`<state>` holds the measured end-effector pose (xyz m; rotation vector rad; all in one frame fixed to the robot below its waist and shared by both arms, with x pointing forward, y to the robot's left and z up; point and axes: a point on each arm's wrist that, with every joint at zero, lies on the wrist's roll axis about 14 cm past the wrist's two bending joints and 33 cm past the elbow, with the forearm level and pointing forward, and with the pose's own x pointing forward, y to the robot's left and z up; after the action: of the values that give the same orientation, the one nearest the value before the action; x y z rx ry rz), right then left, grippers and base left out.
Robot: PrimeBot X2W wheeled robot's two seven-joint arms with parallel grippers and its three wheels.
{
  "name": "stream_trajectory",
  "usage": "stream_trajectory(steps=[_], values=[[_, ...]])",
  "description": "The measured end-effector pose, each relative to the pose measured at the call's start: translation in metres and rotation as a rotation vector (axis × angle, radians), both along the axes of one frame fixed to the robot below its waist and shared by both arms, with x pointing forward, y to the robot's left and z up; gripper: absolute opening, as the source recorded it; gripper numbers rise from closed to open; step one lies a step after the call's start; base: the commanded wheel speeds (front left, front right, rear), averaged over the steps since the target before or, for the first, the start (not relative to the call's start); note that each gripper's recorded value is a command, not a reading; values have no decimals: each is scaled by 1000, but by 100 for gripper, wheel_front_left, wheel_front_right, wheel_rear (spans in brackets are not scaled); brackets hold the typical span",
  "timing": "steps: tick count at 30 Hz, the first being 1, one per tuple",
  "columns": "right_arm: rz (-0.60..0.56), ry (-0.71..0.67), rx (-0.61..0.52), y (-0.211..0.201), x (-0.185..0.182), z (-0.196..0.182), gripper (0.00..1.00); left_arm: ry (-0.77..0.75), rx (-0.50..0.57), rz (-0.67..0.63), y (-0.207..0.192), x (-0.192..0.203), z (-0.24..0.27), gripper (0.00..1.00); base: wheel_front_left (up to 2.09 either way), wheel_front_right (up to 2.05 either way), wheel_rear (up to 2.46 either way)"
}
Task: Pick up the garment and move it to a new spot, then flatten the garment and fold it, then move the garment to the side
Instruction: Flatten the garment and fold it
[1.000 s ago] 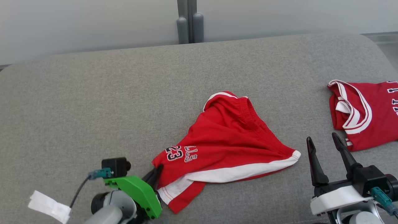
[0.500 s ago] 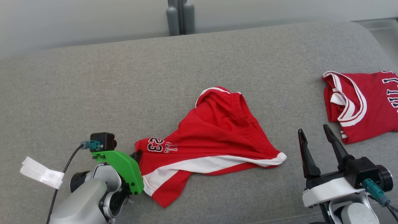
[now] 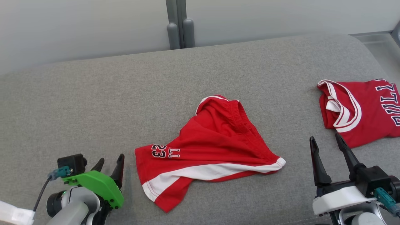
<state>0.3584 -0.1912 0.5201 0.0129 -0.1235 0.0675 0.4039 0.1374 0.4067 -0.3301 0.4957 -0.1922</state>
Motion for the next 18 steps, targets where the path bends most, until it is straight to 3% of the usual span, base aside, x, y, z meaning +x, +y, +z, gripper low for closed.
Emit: stream_trajectory(steps=[10,13,18], values=[[26,-84,-36,1,-6,27,100,-186,16,99,25,-39,42,100,0,0,0],[34,-94,-46,2,-9,30,100,-302,32,115,30,-46,70,100,0,0,0],[60,-98,-56,9,-13,31,100,-365,57,152,36,-77,76,100,0,0,0]])
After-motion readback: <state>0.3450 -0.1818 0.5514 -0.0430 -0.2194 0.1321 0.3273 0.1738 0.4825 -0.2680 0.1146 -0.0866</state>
